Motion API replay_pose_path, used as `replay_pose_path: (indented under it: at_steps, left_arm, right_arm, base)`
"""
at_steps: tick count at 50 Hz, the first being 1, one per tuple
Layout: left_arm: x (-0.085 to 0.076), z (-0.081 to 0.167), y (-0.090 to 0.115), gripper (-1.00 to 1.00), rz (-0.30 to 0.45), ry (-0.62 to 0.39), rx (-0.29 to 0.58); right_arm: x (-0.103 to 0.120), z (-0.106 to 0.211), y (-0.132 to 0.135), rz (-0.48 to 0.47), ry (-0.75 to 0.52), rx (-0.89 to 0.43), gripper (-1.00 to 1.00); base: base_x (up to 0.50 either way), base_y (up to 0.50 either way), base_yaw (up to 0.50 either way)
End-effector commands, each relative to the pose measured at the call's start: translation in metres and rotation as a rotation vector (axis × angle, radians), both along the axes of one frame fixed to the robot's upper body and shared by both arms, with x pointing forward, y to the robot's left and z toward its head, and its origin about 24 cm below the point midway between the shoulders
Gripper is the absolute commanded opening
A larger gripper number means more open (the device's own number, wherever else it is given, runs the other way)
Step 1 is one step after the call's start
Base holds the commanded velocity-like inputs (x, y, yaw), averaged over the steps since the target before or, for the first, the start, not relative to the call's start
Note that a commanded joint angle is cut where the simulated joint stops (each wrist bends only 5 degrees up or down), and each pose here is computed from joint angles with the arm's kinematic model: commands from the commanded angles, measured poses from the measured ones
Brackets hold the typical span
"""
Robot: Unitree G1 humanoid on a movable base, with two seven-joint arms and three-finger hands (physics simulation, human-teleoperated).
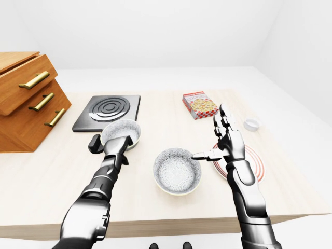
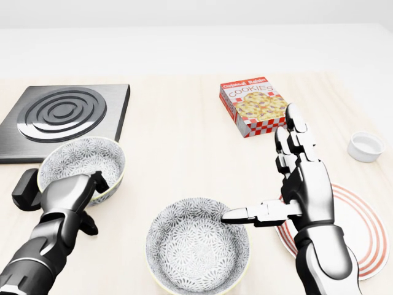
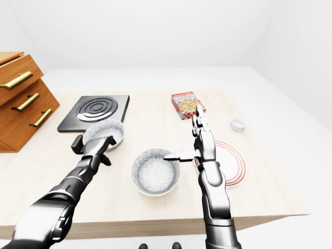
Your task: Pick the akita bowl from table center and place it on the plate.
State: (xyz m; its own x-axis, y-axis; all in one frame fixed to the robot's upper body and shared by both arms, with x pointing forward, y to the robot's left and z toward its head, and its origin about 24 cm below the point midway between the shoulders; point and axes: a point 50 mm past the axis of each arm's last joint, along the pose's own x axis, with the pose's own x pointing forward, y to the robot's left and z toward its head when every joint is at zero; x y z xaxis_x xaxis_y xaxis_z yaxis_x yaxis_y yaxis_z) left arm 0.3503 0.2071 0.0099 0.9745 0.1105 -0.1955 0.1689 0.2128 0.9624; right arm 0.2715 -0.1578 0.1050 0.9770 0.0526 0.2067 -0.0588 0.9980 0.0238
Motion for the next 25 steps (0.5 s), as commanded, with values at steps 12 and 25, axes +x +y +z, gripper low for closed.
replay_pose_path:
  at_steps: [12, 25]
  left_arm:
    - [-0.0058, -0.0094, 0.0003, -1.00, -0.018, 0.044, 0.038]
    - [-0.0054, -0.0057, 0.0052, -1.00, -0.036, -0.001, 0.114]
  right_arm:
    - [-0.0018, 0.0007, 0.0005, 0.010, -0.005, 0.005, 1.00]
    - [-0.0013, 0.0029, -0.0005, 0.008, -0.014, 0.009, 1.00]
  base:
    - [0.00, 0.00, 0.00]
    - [0.00, 0.00, 0.00]
